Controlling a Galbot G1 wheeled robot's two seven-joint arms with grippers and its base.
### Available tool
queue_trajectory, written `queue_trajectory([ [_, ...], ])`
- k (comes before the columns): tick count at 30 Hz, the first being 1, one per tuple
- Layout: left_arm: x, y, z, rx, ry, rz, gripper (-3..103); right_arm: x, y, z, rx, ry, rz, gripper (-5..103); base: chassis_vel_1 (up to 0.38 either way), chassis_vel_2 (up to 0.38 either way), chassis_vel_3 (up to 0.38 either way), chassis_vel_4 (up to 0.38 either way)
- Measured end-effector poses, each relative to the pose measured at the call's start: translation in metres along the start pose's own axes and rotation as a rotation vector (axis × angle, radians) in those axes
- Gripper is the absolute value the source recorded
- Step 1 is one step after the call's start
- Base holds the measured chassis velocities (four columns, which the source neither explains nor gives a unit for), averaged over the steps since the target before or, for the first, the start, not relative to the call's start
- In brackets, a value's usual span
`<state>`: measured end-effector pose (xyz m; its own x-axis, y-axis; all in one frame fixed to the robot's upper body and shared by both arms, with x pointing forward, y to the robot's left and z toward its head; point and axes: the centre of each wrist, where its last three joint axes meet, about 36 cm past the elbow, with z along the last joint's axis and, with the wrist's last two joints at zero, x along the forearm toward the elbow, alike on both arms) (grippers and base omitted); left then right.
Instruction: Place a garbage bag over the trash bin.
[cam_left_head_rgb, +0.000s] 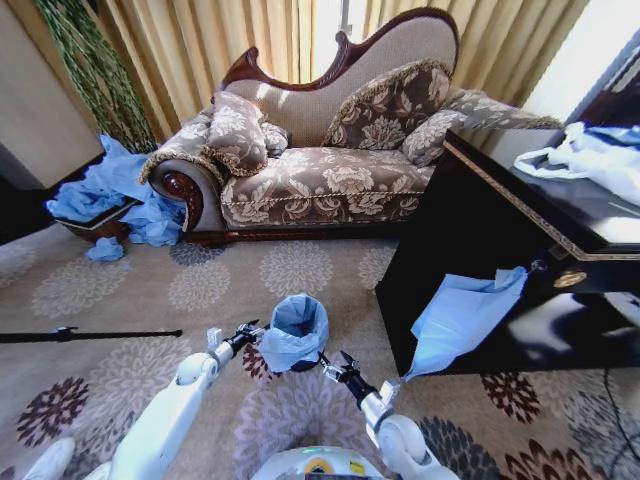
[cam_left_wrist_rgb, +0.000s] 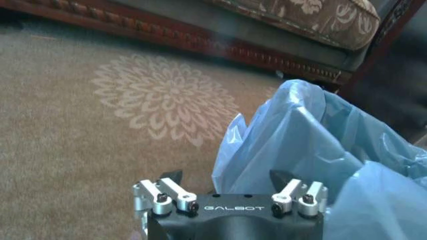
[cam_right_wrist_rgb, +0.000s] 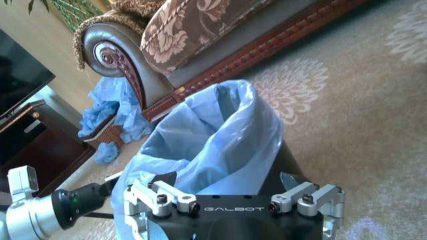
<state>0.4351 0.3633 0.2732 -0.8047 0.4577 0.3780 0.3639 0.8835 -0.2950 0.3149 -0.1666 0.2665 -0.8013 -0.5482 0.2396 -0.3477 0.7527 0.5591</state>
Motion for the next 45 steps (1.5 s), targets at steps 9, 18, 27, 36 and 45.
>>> queue_trajectory([
  [9,-0.005,0.002,0.000,0.005,-0.004,-0.008,100,-0.004,0.003,0.006,0.004,0.015,-0.007,100,0.000,0.000,0.000,0.000],
  [18,-0.025,0.028,-0.003,0.013,-0.040,-0.045,100,-0.002,0.003,0.005,0.048,0.023,-0.016,100,0.000,0.000,0.000,0.000],
  [27,-0.028,0.051,-0.030,-0.013,-0.070,-0.060,100,-0.004,0.004,-0.001,0.084,0.014,-0.026,100,0.000,0.000,0.000,0.000],
  [36,0.003,0.020,-0.100,-0.124,-0.020,-0.014,100,-0.002,0.021,-0.020,0.097,-0.045,0.002,100,0.000,0.000,0.000,0.000],
  [45,0.005,0.010,-0.105,-0.139,-0.023,-0.003,100,-0.022,0.058,-0.017,0.108,-0.087,0.090,100,0.000,0.000,0.000,0.000],
])
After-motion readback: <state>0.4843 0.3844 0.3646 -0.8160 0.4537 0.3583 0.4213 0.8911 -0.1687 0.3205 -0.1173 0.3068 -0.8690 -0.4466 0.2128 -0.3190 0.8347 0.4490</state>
